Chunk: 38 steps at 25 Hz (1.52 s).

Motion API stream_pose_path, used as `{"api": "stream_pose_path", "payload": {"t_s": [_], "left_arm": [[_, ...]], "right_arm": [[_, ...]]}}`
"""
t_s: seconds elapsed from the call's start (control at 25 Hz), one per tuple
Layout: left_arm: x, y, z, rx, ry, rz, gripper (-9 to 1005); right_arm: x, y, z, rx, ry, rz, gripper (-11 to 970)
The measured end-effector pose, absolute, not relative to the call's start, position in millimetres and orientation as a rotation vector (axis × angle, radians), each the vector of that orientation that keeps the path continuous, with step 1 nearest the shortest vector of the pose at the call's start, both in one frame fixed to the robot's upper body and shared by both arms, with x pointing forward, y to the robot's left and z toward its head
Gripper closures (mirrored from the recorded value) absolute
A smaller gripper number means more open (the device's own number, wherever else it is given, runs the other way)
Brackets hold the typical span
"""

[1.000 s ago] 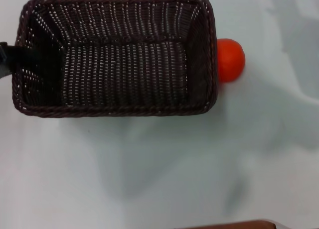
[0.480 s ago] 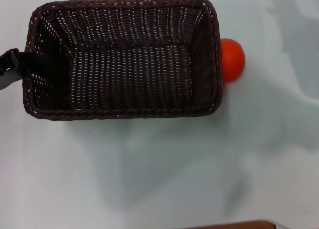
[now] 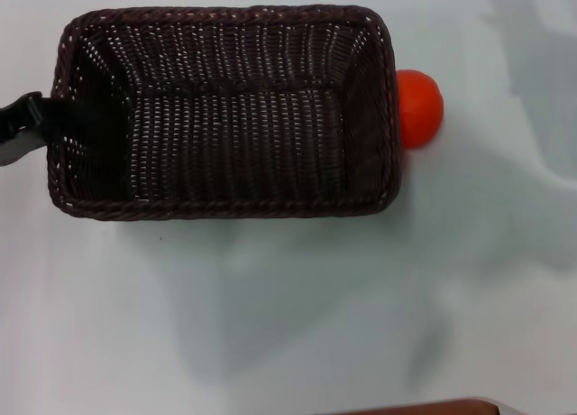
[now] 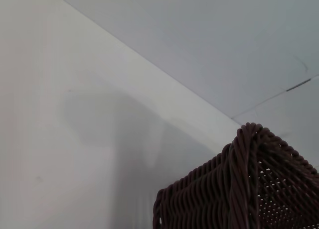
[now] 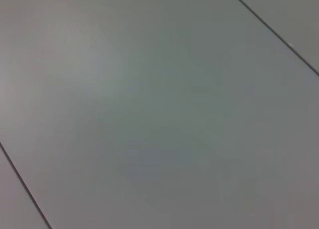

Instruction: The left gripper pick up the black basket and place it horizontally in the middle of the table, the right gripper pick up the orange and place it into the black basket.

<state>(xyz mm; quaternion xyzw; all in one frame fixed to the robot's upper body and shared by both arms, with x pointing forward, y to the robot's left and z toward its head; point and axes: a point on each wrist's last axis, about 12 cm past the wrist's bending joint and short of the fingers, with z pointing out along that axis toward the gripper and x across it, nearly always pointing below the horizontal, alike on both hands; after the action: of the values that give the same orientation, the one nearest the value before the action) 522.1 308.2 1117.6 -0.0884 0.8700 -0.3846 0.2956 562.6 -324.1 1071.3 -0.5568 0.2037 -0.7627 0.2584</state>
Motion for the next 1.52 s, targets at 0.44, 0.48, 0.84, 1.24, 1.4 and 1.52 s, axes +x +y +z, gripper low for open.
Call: {"api": "stream_pose_path", "payload": {"t_s": [0.44, 0.48, 0.84, 1.24, 1.4, 1.52], "left_arm": [[525, 303, 1114, -0.256, 2.317, -1.035, 827], [525, 303, 1113, -0.264, 2.319, -1.038, 827], [524, 297, 1110, -0.254, 2.345, -1.078, 683], [523, 312, 1113, -0.218, 2.305, -1.023, 429], [519, 332, 1120, -0.095, 2.201, -0.952, 428], [512, 351, 1129, -0.026, 2.062, -0.904, 428]], "right_arm": [[563, -325, 1072, -1.507, 0.549, -2.072, 191], [563, -325, 1072, -1.507, 0.548, -2.073, 192], [564, -327, 1073, -1.511, 0.547, -2.076, 202], [564, -326, 1073, -1.516, 0.532, -2.074, 214], [565, -326, 1074, -1.520, 0.513, -2.068, 219], [568, -326, 1078, -1.526, 0.456, -2.038, 223]]}}
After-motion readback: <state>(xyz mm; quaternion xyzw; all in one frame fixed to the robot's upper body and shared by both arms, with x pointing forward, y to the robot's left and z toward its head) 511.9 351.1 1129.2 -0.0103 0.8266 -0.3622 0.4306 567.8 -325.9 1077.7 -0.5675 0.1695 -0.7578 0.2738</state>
